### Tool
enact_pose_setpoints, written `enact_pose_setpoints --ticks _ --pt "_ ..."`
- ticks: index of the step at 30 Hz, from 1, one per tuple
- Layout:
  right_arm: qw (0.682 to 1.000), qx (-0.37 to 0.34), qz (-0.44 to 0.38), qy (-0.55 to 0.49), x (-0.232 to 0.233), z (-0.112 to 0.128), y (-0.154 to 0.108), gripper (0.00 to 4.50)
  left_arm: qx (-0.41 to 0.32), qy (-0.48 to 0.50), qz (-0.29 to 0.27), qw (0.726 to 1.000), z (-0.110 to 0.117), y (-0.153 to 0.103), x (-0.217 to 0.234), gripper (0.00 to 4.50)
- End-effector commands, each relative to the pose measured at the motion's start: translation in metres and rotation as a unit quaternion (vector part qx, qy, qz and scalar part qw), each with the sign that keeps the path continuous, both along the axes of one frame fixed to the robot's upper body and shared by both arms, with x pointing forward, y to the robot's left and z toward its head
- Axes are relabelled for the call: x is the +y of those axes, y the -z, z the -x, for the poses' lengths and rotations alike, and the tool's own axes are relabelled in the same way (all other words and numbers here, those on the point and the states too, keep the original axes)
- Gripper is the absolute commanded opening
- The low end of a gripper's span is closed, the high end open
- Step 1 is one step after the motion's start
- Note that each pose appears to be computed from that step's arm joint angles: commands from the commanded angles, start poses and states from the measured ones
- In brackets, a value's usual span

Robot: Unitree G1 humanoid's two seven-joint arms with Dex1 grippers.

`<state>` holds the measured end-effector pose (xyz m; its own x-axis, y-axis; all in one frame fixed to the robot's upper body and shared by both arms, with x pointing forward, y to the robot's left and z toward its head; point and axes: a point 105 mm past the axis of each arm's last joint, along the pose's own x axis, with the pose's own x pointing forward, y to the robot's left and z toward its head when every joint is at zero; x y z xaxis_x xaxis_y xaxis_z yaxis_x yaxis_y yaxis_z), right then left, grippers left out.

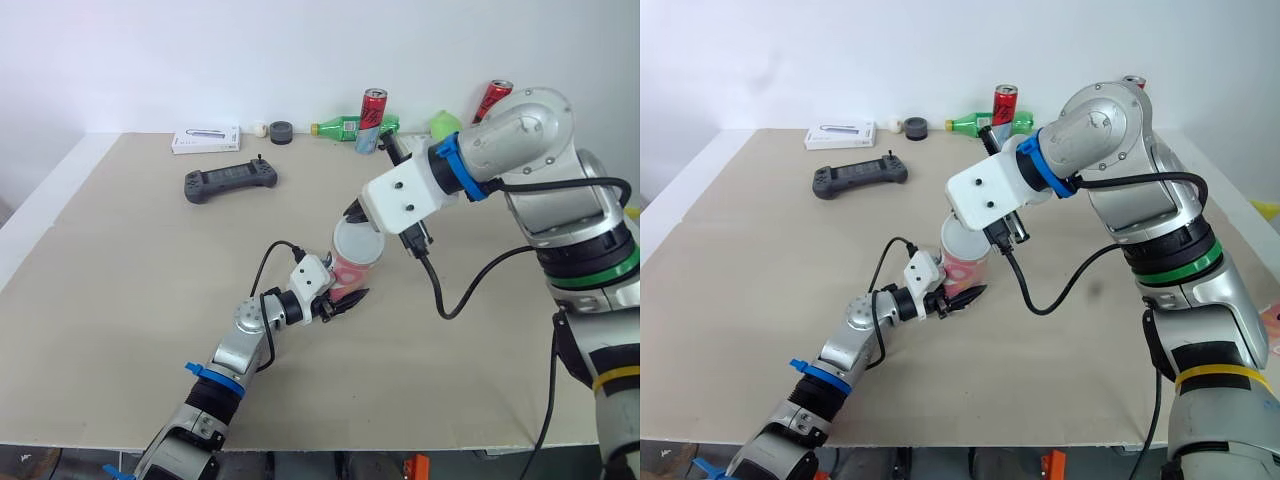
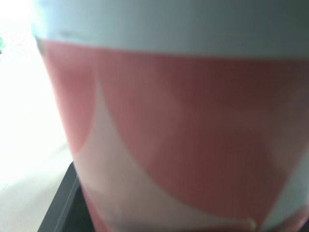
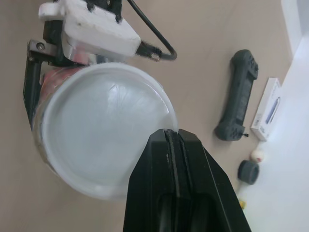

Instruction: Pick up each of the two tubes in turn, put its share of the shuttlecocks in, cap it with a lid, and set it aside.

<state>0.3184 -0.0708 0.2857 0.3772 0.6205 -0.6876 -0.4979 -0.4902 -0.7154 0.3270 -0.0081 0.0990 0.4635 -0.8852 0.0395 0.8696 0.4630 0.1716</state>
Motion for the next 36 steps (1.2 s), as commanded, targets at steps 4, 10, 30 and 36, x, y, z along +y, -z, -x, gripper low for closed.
enact_pose_setpoints --ticks 4,10,30,36 --pt "0.999 -0.019 -0.029 -0.020 0.005 0.010 -0.030 0.04 0.041 -0.005 -0.030 0.999 0.004 0.026 0.002 2.51" --pt "0.999 -0.005 -0.019 -0.030 0.005 0.015 -0.023 0.04 0.042 -0.005 -0.028 0.999 0.004 0.027 0.002 2.51" --pt "1.000 -0.011 0.012 -0.015 0.000 0.009 -0.007 0.04 0.044 -0.004 -0.028 0.999 0.006 0.028 0.001 2.51" --pt "1.000 -0.016 0.007 -0.015 0.002 0.007 -0.010 0.04 0.044 -0.003 -0.027 0.999 0.006 0.028 0.001 2.51"
